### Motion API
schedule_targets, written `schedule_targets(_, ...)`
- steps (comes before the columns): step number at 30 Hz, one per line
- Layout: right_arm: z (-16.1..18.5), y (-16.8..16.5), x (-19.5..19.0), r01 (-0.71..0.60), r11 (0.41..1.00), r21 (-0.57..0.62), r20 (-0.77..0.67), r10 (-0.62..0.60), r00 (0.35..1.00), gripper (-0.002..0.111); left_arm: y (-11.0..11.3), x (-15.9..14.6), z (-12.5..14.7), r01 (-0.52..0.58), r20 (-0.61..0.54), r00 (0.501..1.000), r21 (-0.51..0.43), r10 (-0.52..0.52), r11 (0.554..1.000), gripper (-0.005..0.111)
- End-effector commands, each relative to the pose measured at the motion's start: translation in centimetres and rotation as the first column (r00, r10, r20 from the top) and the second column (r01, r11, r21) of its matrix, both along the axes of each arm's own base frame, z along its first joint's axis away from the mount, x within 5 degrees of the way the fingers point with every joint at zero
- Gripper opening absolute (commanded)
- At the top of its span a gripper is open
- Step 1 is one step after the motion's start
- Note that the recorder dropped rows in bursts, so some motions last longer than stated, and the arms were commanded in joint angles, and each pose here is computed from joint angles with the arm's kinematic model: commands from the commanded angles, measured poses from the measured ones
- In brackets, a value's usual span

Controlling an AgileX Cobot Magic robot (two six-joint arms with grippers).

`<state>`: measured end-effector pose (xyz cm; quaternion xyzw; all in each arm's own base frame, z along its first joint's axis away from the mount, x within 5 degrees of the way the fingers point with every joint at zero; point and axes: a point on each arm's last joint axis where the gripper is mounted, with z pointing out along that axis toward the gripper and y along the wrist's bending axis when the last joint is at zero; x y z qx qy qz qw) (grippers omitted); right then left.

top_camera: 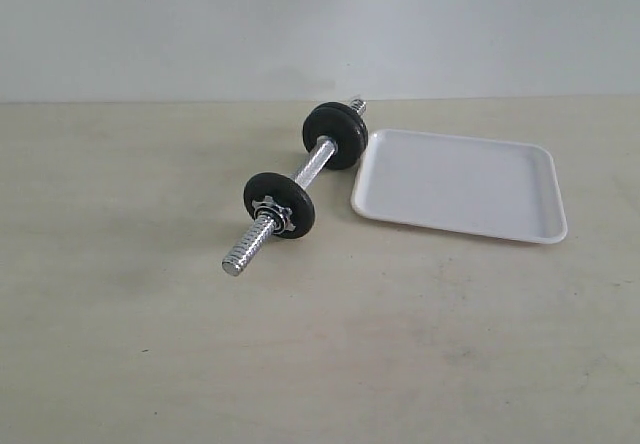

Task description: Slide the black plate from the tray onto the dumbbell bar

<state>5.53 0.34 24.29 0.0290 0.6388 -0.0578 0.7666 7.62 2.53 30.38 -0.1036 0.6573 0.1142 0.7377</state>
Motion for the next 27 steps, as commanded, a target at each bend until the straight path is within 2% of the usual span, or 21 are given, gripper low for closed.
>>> schedule_targets(1, -2.3, 0.0, 0.4, -0.014, 1.0, 0.006, -0.061, 0.015, 0.998, 0.089, -0.1, 0.0, -0.1, 0.01, 0.006, 1.0, -0.021, -0.01, 1.0, 0.045)
schedule_targets(4, -2.7, 0.0, 0.5, -0.01, 1.0, -0.028, -0.075, 0.008, 0.997, 0.089, -0.2, 0.0, -0.1, 0.02, 0.004, 1.0, -0.021, -0.02, 1.0, 0.045)
schedule_targets(14, -3.0, -2.0, 0.0, 0.211, 0.978, 0.002, -0.108, -0.209, 0.972, 0.089, -0.5, 0.1, -0.2, 0.058, -0.002, 0.998, -0.018, -0.059, 0.998, 0.045)
schedule_targets(23, -3.0, -2.0, 0.1, 0.204, 0.979, 0.003, -0.106, -0.203, 0.973, 0.089, -0.5, 0.1, -0.2, 0.058, -0.002, 0.998, -0.018, -0.059, 0.998, 0.045)
schedule_targets(25, -3.0, -2.1, 0.0, 0.213, 0.976, 0.04, -0.104, -0.208, 0.973, 0.089, -0.5, 0.1, -0.2, 0.058, -0.002, 0.998, -0.018, -0.059, 0.998, 0.045)
schedule_targets(27, -3.0, -2.1, 0.0, 0.21, 0.969, 0.133, -0.093, -0.199, 0.976, 0.089, -0.5, 0.1, -0.2, 0.058, -0.002, 0.998, -0.018, -0.059, 0.998, 0.045)
